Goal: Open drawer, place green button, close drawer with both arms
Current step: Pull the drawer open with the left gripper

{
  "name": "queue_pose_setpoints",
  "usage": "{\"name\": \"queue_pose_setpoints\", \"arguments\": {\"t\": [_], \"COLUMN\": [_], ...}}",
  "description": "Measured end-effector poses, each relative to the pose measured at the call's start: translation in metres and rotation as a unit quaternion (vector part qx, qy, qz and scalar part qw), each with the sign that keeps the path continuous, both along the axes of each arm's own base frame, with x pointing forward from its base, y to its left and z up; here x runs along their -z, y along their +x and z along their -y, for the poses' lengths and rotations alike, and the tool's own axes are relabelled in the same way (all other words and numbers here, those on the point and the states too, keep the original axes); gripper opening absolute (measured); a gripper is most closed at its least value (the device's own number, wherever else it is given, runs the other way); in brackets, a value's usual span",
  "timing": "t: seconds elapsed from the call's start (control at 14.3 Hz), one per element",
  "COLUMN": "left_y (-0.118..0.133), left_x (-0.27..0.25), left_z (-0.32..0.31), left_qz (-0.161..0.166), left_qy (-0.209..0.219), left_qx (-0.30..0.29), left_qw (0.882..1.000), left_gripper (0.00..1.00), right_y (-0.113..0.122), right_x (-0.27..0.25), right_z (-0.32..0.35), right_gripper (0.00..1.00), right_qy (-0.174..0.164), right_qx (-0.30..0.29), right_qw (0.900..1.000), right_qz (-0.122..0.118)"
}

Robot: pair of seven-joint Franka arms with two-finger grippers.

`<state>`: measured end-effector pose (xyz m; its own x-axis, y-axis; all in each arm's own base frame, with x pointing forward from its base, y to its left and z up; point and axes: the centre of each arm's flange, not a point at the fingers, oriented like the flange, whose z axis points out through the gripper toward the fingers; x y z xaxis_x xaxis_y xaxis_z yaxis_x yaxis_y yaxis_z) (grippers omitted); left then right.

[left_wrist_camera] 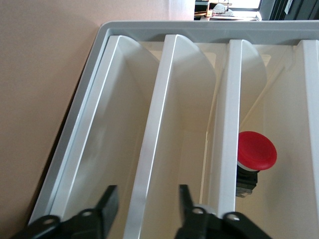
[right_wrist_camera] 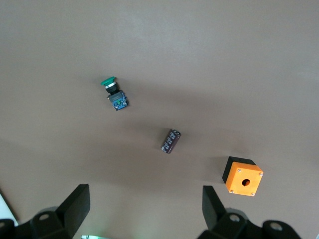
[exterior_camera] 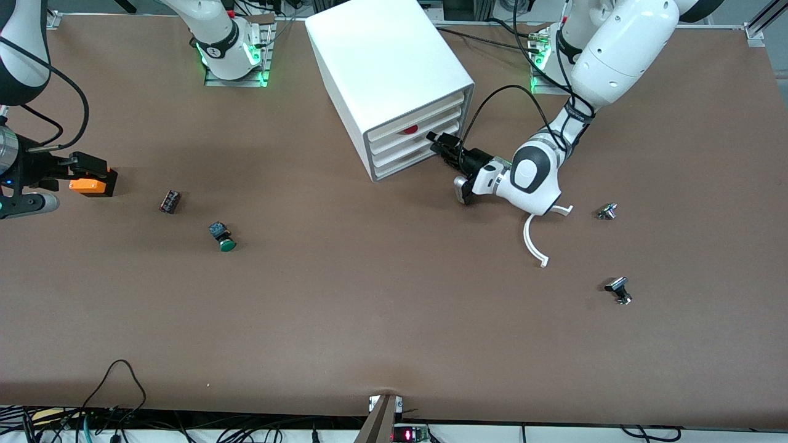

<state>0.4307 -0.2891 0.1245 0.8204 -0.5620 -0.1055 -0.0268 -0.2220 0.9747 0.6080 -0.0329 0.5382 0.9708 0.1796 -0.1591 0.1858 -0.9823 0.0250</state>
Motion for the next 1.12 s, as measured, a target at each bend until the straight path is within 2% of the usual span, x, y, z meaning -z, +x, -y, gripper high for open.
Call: {"name": "queue_pose_setpoints", "arguments": {"t": [0.07, 0.14, 0.28, 0.35, 0.56, 0.91, 1.12], "left_y": [0.000, -0.001, -0.001, -0.001, -0.001, 0.001, 0.011], "left_x": [0.000, 0.000, 0.001, 0.003, 0.004, 0.005, 0.005], "left_z": [0.001, 0.001, 0.001, 0.001, 0.000, -0.001, -0.010], "left_qz": [0.002, 0.004, 0.014, 0.024, 0.033, 0.038, 0.043], "left_qy": [-0.001, -0.003, -0.005, -0.007, -0.013, -0.006, 0.003], "left_qx": [0.001, 0.003, 0.004, 0.005, 0.007, 0.003, -0.007], "left_qw": [1.000, 1.000, 1.000, 1.000, 0.999, 0.999, 0.999], "left_gripper": [0.52, 0.46, 0.23, 0.15, 0.15, 0.15, 0.15], "right_y": [0.000, 0.000, 0.000, 0.001, 0.002, 0.002, 0.002], "right_x": [0.000, 0.000, 0.001, 0.002, 0.003, 0.003, 0.003], "right_z": [0.000, 0.000, 0.000, -0.001, -0.007, -0.007, -0.006], "right_gripper": [1.00, 1.00, 1.00, 1.00, 1.00, 1.00, 1.00], "right_qy": [0.000, 0.000, 0.001, 0.006, 0.037, 0.041, 0.041], "right_qx": [0.000, 0.000, 0.000, 0.001, 0.006, 0.007, 0.008], "right_qw": [1.000, 1.000, 1.000, 1.000, 0.999, 0.999, 0.999], "right_qz": [0.000, 0.000, -0.001, -0.001, 0.001, 0.003, 0.004]}}
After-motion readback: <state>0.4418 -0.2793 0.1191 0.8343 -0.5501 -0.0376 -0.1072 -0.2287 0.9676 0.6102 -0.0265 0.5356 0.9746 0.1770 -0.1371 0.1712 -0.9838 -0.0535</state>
